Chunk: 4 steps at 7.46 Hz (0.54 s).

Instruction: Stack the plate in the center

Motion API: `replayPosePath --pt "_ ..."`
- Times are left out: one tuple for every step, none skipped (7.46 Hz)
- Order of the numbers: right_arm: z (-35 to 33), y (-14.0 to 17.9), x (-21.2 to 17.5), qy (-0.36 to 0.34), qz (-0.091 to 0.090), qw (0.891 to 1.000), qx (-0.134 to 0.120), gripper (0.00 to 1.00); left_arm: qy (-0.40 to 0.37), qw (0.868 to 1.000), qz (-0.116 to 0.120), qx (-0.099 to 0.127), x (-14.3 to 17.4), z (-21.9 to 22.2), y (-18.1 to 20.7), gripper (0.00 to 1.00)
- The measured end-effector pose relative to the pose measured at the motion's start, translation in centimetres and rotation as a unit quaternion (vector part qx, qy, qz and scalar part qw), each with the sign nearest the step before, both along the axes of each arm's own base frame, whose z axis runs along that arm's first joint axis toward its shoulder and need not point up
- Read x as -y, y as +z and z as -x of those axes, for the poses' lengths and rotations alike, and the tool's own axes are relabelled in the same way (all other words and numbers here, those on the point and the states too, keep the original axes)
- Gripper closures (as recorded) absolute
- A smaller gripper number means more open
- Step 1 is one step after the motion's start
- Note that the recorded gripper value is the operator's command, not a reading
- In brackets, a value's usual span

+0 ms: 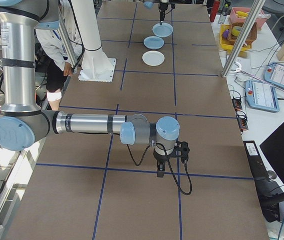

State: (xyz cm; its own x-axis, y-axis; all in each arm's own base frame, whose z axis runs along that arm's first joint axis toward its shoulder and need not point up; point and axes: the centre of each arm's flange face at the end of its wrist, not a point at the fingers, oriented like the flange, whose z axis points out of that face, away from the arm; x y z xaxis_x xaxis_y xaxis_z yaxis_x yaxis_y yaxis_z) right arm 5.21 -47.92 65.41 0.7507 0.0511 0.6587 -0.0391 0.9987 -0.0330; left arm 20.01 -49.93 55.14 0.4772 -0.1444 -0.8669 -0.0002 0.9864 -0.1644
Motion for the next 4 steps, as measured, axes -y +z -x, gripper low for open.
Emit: replayPosePath --pt "0.0 0.0 0.0 0.000 0.000 1.000 0.000 0.00 0.012 1.000 0.000 -0.002 -0.6 -1.4 -0.5 1.00" --pt "0.0 0.0 0.0 0.000 0.000 1.000 0.000 0.00 0.022 1.000 -0.001 -0.004 -1.2 -2.5 -0.8 1.00" --pt "0.0 0.0 0.0 0.000 0.000 1.000 0.000 0.00 0.033 0.999 -0.002 -0.005 -1.8 -3.6 -1.2 1.00" --pt "0.0 0.0 0.0 0.000 0.000 1.000 0.000 0.00 0.043 0.999 0.000 -0.006 -2.3 -4.6 -1.3 0.56"
